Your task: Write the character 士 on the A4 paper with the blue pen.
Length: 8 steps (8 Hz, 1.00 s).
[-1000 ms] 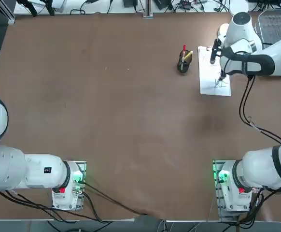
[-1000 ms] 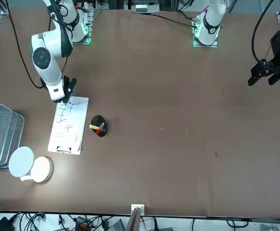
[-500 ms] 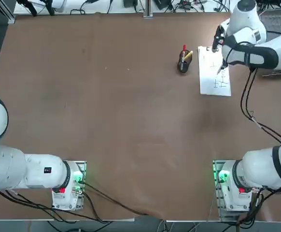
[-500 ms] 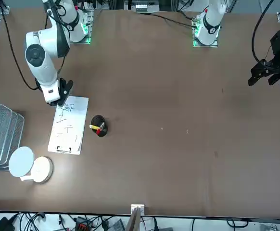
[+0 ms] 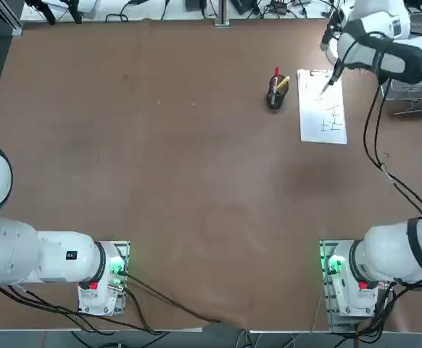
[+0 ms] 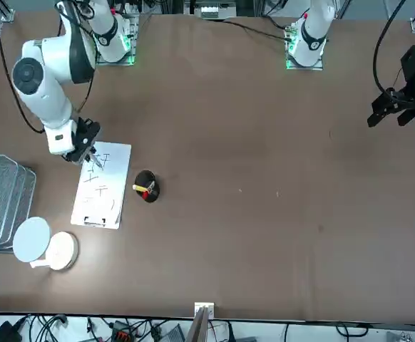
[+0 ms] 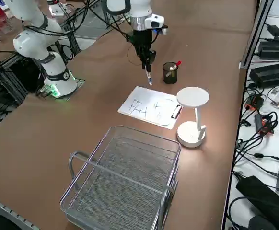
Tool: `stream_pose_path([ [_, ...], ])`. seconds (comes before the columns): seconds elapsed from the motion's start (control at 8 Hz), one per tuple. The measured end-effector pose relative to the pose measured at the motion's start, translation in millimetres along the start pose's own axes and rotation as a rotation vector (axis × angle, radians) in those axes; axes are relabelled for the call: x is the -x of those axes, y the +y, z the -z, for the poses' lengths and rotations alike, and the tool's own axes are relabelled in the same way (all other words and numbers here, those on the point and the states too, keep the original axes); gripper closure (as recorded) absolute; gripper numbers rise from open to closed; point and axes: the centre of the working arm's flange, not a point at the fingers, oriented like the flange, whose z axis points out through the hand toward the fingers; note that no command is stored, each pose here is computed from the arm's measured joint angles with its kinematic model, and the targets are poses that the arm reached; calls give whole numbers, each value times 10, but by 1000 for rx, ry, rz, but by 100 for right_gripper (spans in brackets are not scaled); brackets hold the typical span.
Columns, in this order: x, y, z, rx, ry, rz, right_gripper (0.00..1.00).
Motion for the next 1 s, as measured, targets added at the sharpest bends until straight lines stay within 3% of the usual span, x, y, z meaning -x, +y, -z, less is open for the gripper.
stream_pose_path([
  [0.62, -555, -17, 517, -8, 89, -254, 80],
  [1.0, -851, -60, 560, -35, 104, -413, 80],
])
